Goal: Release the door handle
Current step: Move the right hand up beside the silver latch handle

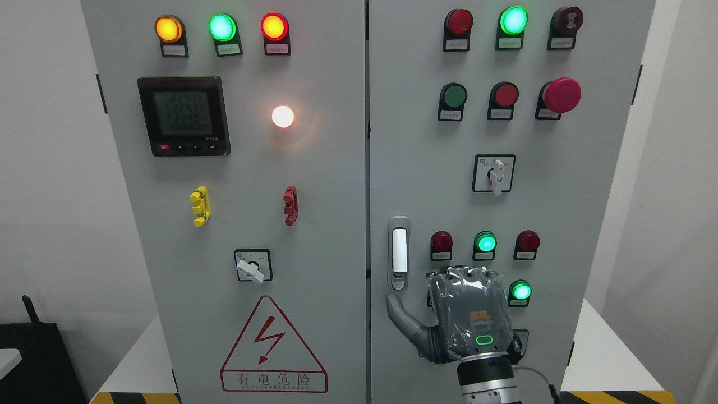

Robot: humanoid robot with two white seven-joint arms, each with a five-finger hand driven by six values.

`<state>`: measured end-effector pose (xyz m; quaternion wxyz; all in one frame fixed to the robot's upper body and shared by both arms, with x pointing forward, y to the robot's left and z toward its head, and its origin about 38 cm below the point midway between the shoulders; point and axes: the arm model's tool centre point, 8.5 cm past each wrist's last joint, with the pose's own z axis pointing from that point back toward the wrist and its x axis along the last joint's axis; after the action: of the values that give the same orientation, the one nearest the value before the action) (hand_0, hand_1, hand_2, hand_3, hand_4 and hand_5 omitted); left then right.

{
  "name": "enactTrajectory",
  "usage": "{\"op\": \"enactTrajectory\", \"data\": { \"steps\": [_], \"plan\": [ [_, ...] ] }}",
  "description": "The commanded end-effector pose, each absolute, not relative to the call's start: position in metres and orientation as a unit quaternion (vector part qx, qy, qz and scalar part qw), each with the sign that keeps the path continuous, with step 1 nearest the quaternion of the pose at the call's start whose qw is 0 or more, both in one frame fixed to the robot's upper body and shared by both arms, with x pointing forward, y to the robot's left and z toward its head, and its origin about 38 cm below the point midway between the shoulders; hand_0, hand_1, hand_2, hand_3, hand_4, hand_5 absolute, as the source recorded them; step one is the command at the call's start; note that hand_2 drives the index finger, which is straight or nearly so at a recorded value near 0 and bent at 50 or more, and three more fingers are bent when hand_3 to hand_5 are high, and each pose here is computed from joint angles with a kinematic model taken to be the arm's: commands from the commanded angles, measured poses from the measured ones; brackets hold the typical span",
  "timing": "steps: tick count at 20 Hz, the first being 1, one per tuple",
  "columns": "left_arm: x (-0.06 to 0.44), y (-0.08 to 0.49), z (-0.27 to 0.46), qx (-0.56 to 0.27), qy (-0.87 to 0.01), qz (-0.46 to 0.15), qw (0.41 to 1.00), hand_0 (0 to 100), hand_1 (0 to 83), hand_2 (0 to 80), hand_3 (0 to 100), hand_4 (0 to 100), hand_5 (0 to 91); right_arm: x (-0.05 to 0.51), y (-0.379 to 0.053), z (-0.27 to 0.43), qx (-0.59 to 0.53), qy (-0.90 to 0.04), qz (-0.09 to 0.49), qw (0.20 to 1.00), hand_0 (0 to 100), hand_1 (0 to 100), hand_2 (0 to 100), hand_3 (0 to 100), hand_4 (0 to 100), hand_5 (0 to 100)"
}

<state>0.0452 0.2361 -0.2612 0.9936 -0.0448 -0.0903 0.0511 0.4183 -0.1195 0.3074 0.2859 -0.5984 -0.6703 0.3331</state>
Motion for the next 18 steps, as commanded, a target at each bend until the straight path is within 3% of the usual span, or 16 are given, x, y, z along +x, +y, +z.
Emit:
{"op": "enactTrajectory", "data": {
  "steps": [1, 18],
  "plan": [
    [0.039, 0.236, -0.261, -0.044, -0.082, 0.057, 0.994, 12, 38.9, 0.0, 0, 0, 0.0, 0.420, -0.116, 0.309, -0.598, -0.670, 0.333, 0.289, 26, 0, 98, 100, 100, 95],
    [0.040, 0.236, -0.261, -0.044, -0.082, 0.057, 0.994, 12, 38.9, 0.0, 0, 0, 0.0, 0.422, -0.105, 0.319, -0.592, -0.673, 0.334, 0.292, 28, 0, 98, 100, 100, 95]
  ]
}}
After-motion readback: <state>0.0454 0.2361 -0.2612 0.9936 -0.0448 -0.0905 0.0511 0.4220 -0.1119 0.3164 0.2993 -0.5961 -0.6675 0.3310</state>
